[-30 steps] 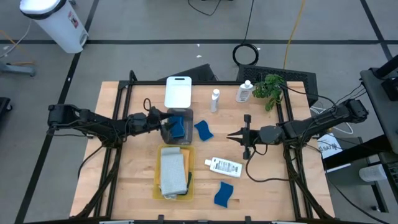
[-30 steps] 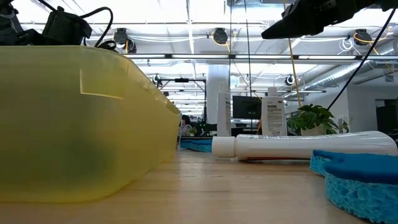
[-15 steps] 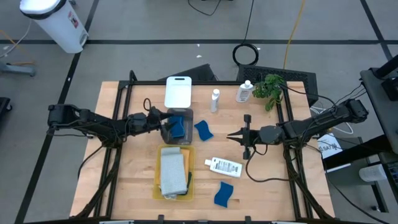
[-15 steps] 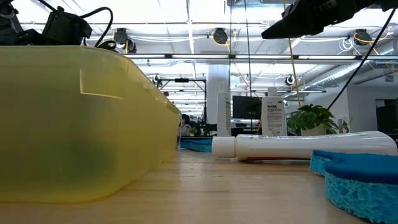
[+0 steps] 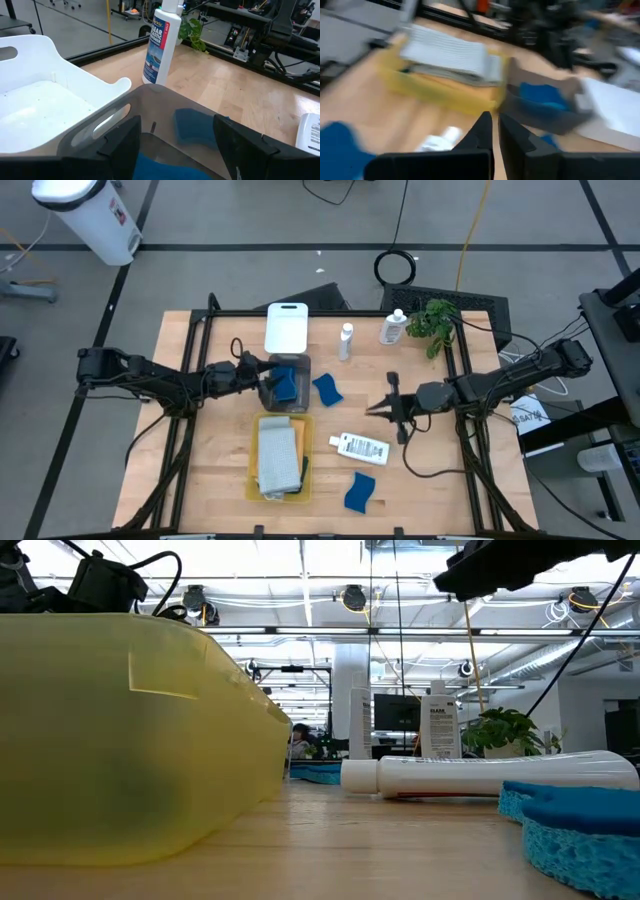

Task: Pick & Place Kitchen Items
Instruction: Adjust the blue sponge on the table

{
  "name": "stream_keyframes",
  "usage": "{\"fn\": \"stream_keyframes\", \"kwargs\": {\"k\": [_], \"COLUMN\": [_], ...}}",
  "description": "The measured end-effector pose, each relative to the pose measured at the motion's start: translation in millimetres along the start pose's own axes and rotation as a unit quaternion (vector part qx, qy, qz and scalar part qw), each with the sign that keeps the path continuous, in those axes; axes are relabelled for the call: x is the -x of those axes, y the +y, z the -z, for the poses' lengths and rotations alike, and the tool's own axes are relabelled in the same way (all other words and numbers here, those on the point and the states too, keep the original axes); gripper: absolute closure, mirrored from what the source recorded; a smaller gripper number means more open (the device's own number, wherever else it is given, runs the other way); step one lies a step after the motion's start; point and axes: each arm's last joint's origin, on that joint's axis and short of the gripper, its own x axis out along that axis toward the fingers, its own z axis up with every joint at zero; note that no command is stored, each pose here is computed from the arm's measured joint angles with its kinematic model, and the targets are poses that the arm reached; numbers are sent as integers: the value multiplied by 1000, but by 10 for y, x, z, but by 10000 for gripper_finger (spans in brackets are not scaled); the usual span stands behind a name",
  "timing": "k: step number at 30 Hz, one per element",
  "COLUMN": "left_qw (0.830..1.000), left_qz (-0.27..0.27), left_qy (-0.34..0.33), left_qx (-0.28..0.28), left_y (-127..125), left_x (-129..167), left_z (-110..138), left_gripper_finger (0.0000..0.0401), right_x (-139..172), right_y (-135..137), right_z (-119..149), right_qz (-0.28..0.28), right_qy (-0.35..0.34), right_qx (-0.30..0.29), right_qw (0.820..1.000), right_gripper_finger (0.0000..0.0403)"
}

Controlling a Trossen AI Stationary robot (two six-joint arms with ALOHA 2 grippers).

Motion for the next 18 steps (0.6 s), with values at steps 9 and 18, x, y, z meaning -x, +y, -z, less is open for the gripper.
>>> {"fn": "stream_keyframes", "kwargs": {"k": [9, 18], "left_qw": [1000, 998], "left_qz": [-22, -40], "left_qy": [-8, -16], "left_qx": [15, 36], "left_y": [12, 22], "left_x": [1, 1], "left_z": [-6, -11], "left_gripper_finger": [148, 148], "right_x": [-380, -1065], "right_y": [487, 1044], "right_z": [165, 198], "right_qz": [-191, -321], "right_qy": [74, 199], "right_qx": [15, 53], "right_qw": [979, 925], "right_gripper_finger": [402, 403]}}
